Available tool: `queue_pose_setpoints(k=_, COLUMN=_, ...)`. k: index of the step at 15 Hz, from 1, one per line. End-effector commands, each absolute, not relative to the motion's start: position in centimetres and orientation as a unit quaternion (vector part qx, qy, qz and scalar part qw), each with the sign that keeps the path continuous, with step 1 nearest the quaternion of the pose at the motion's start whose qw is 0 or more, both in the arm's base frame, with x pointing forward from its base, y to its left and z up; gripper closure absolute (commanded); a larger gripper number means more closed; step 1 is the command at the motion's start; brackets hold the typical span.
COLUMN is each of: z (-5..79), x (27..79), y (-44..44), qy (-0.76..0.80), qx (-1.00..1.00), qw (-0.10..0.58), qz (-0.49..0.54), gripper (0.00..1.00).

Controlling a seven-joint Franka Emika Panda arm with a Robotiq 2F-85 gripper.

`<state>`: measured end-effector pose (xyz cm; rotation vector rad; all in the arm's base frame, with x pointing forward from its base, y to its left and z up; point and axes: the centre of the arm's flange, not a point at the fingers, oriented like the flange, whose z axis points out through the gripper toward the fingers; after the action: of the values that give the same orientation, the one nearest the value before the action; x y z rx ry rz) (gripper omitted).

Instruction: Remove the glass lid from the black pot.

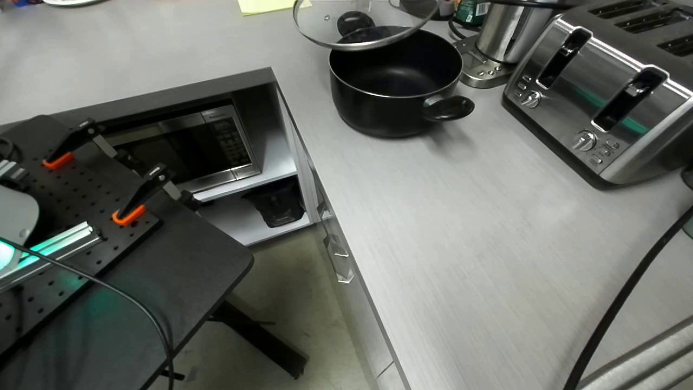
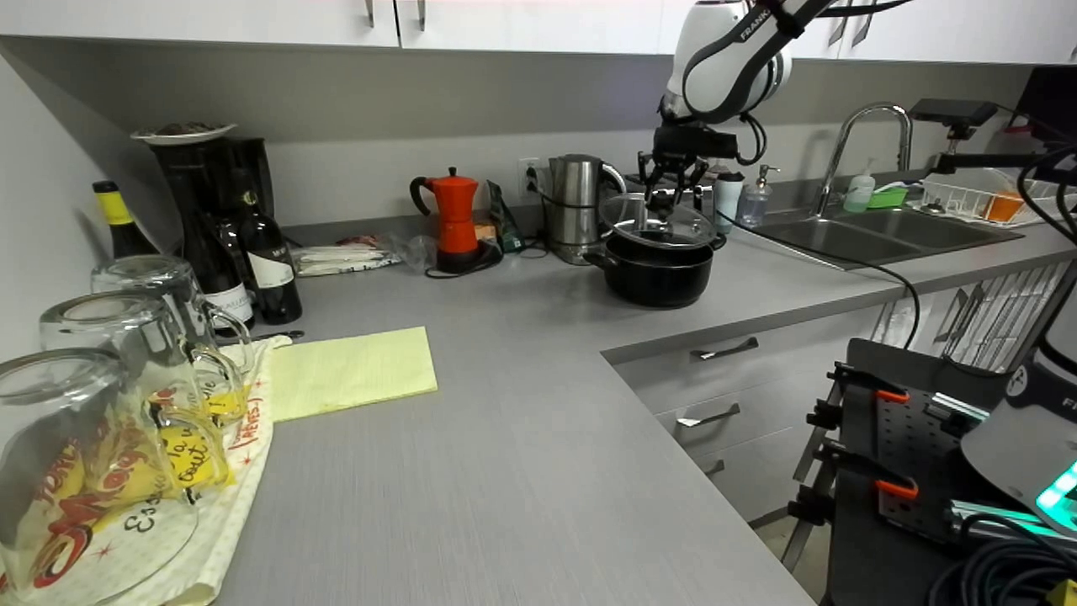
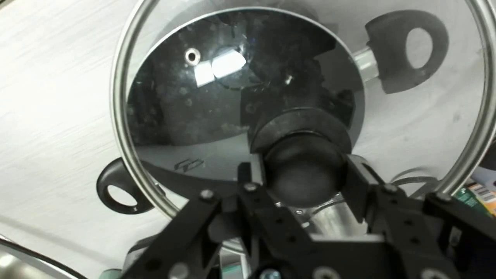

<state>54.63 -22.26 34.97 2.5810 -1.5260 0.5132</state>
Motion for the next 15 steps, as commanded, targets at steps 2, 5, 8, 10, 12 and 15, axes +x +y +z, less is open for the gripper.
queue_pose_setpoints(k=2, z=38.2, x=55.7, y=-15.7, qy=-0.424, qx=0.882, qw=0.055, qz=0.199, gripper=0.75)
queue_pose_setpoints(k=5, z=38.1, x=58.0, y=-11.1, qy=-0.37, qx=0.905, qw=0.059, qz=0.2, gripper=0.75)
queue_pose_setpoints(k=8, z=37.7, x=59.3, y=-6.3, qy=-0.312, qx=0.927, qw=0.054, qz=0.198, gripper=0.75)
queue_pose_setpoints(k=10, z=37.4, x=59.9, y=-3.5, qy=-0.274, qx=0.94, qw=0.048, qz=0.197, gripper=0.75)
queue_pose_setpoints(k=12, z=36.7, x=60.5, y=-1.4, qy=-0.237, qx=0.952, qw=0.046, qz=0.189, gripper=0.75)
queue_pose_setpoints(k=15, z=34.2, x=61.9, y=0.3, qy=-0.202, qx=0.963, qw=0.054, qz=0.17, gripper=0.75)
